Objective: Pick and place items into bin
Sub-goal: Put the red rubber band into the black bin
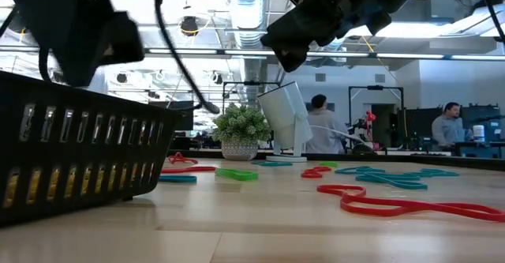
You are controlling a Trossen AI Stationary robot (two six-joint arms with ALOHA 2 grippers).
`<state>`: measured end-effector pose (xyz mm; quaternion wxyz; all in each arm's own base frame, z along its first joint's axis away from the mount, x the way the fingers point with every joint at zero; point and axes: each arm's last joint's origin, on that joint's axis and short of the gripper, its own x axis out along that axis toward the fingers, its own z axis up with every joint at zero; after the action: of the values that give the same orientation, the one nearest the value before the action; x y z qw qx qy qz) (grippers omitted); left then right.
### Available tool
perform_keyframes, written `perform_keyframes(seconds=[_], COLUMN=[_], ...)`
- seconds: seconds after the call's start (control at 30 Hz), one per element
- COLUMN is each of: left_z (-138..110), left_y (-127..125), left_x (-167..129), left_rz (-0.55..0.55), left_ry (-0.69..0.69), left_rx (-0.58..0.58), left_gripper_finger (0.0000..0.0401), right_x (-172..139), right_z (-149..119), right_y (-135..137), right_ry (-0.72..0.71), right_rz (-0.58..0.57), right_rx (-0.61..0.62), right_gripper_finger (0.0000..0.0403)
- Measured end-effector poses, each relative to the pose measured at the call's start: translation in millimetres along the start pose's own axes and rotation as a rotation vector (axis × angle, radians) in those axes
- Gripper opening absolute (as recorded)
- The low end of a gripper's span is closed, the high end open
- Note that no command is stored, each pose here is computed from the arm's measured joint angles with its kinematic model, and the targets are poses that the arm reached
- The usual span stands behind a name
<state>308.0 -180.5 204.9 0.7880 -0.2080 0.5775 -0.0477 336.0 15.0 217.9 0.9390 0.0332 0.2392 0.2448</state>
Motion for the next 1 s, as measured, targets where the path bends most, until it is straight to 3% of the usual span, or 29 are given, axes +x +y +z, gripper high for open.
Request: perform_keyframes(seconds=[0.17, 0.37, 0.5, 0.6, 0.7, 0.9, 1.0], left_z=[14, 26, 41, 53, 64, 84, 91], left_y=[0, 17, 33, 47, 63, 105, 132], left_x=[-16, -37, -53, -64, -78, -95, -97], left_rz=[0.015, 0.181, 0.27, 0.304, 0.358, 0.65, 0.701], left_ry=[0.024, 0.068, 0.048, 0.042, 0.046, -0.051, -0.062], left_rx=[0.002, -0.01, -0.103, -0.145, -0.113, -0.072, -0.107], left_gripper_finger=[0.0143, 0.0133, 0.0128, 0.0125, 0.0121, 0.0112, 0.0106], right_x=[-3, -18, -47, -75, -102, -142, -144], right_z=[0, 6, 17, 28, 35, 36, 25], right_y=[-6, -13, -13, -8, -1, 12, 14], right_ry=[-0.003, 0.001, 0.074, 0.107, 0.128, 0.105, 0.12], right_rz=[-0.016, -0.044, -0.083, -0.131, -0.221, -0.345, -0.347], right_rx=[0.018, 0.03, 0.049, 0.047, 0.017, -0.003, 0.009], right_gripper_finger=[0.0087, 0.0087, 0.0087, 0.0087, 0.0087, 0.0087, 0.0087])
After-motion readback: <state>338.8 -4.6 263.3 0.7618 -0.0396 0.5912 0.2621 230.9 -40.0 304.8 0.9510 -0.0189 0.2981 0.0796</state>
